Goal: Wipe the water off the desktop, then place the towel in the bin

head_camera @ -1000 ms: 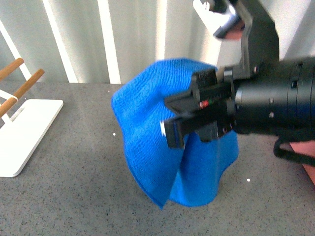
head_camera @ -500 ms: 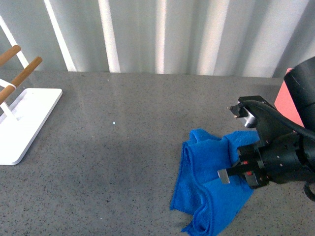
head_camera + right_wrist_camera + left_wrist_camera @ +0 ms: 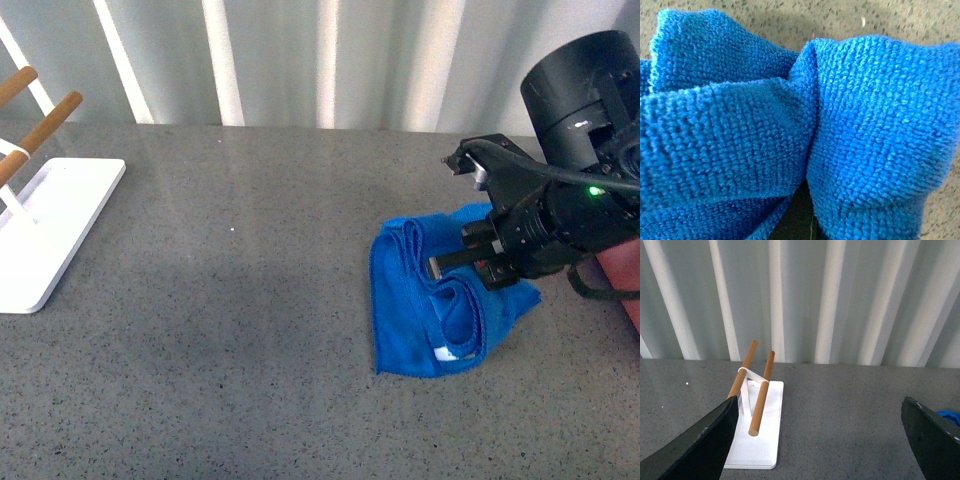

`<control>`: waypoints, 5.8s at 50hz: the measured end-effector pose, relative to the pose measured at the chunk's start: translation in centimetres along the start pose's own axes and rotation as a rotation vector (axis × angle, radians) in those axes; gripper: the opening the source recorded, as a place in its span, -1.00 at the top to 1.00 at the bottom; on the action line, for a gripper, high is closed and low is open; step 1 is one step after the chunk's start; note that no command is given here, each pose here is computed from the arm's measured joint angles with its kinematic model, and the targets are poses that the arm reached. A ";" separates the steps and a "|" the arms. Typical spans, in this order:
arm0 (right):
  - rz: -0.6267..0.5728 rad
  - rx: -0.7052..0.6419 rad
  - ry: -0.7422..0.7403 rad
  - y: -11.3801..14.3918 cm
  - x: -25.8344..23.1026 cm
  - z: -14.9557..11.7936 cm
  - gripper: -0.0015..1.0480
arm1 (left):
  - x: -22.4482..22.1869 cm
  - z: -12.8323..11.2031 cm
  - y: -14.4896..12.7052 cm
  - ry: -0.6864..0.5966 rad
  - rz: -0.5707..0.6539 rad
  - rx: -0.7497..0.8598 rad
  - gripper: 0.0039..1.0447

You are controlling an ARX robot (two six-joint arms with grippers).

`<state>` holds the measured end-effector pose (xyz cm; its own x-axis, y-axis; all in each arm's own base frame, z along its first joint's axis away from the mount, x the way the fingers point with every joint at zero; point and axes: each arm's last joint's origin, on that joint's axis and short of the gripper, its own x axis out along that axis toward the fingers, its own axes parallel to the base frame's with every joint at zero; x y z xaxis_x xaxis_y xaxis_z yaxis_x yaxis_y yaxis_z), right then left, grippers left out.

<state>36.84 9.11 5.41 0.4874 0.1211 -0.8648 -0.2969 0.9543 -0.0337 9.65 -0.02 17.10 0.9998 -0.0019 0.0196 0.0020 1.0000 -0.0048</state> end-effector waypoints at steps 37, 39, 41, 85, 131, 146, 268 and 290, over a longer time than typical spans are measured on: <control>0.234 -0.242 -0.085 11.5 1.8 4.7 0.91 | 0.0 0.0 0.0 0.000 0.000 0.000 -0.88; 0.242 -0.239 -0.083 11.7 1.8 4.5 0.91 | 0.0 0.0 0.0 0.000 0.000 0.000 -0.88; 0.252 -0.230 -0.079 11.9 1.7 4.2 0.91 | 0.0 0.0 0.0 0.000 0.000 0.000 -0.88; 0.088 -0.074 -0.309 1.9 -18.8 4.2 0.91 | 0.0 0.0 0.0 0.000 0.000 0.000 -0.88; -0.497 0.126 -0.121 -13.2 -28.5 2.8 0.91 | 0.0 0.0 0.0 0.000 0.000 0.000 -0.88; -0.441 0.177 -0.077 -15.0 -23.8 2.1 0.91 | 0.0 0.0 0.0 0.000 0.000 0.000 -0.88; -0.262 0.167 -1.045 -2.1 -22.7 -15.9 0.93 | 0.0 0.0 0.0 0.000 0.000 0.000 -0.88; -0.264 0.168 -1.054 -1.6 -23.7 -17.1 0.93 | 0.0 0.0 0.0 0.000 0.000 0.000 -0.88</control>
<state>11.67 -0.01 17.41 0.9997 0.0038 0.0238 -0.0034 0.9999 -0.0167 9.65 -0.02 17.10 0.9998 -0.0019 0.0200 0.0020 1.0000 -0.0044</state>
